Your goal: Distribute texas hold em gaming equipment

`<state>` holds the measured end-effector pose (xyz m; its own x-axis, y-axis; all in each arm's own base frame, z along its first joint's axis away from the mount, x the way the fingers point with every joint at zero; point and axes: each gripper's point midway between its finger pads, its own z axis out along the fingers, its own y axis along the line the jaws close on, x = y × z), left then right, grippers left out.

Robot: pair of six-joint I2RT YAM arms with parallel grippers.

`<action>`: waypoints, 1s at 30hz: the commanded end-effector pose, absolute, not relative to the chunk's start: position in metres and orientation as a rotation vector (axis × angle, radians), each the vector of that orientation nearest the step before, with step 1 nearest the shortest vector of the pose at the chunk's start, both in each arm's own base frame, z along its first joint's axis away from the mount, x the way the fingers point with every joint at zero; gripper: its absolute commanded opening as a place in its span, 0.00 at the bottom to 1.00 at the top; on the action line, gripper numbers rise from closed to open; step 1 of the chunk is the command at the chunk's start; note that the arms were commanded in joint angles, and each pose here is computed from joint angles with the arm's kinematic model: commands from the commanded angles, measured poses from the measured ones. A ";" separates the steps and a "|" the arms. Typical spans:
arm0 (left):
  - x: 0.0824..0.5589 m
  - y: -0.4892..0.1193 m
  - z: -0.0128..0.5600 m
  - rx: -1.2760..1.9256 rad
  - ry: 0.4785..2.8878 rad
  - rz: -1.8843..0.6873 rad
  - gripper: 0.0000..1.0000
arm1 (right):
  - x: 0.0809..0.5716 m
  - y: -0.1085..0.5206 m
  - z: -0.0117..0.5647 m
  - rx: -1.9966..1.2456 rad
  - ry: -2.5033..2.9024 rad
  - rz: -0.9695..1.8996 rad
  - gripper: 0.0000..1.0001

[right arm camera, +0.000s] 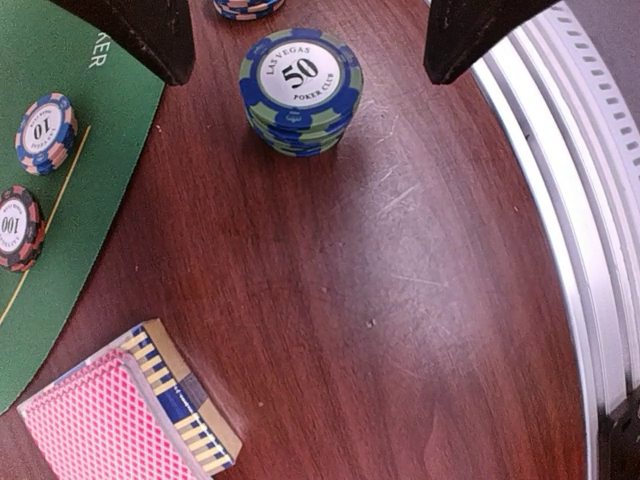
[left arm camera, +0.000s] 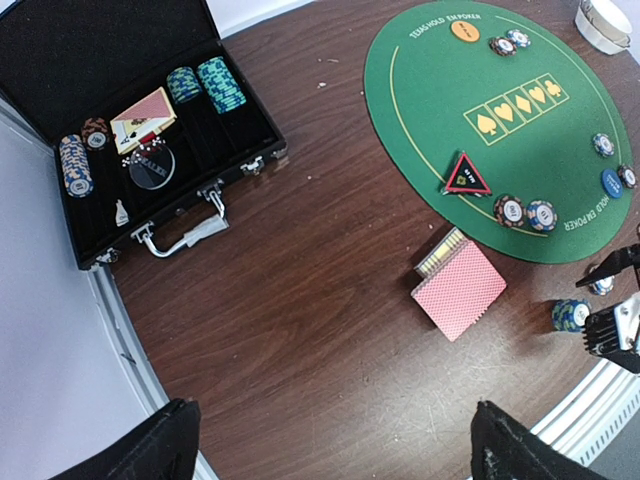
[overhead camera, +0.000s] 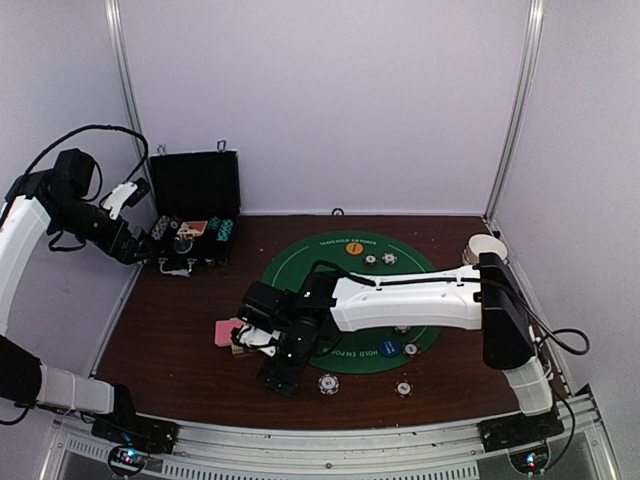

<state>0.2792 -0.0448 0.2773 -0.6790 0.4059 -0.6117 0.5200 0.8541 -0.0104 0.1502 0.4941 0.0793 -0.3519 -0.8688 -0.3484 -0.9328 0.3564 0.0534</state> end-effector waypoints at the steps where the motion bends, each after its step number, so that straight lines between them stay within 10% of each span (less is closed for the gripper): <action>1: 0.278 -0.046 0.283 0.685 2.375 -0.243 0.98 | 0.147 0.497 0.072 -1.647 2.357 0.347 0.81; 30: 0.276 -0.045 0.282 0.691 2.378 -0.234 0.98 | 0.161 0.498 0.063 -1.599 2.368 0.313 0.43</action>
<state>0.2784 -0.0449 0.2784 -0.6720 0.4132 -0.6145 0.5257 0.8507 -0.0028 0.1521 0.4932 0.0559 -0.3458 -0.8855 -0.3104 -0.9357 0.3500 0.0441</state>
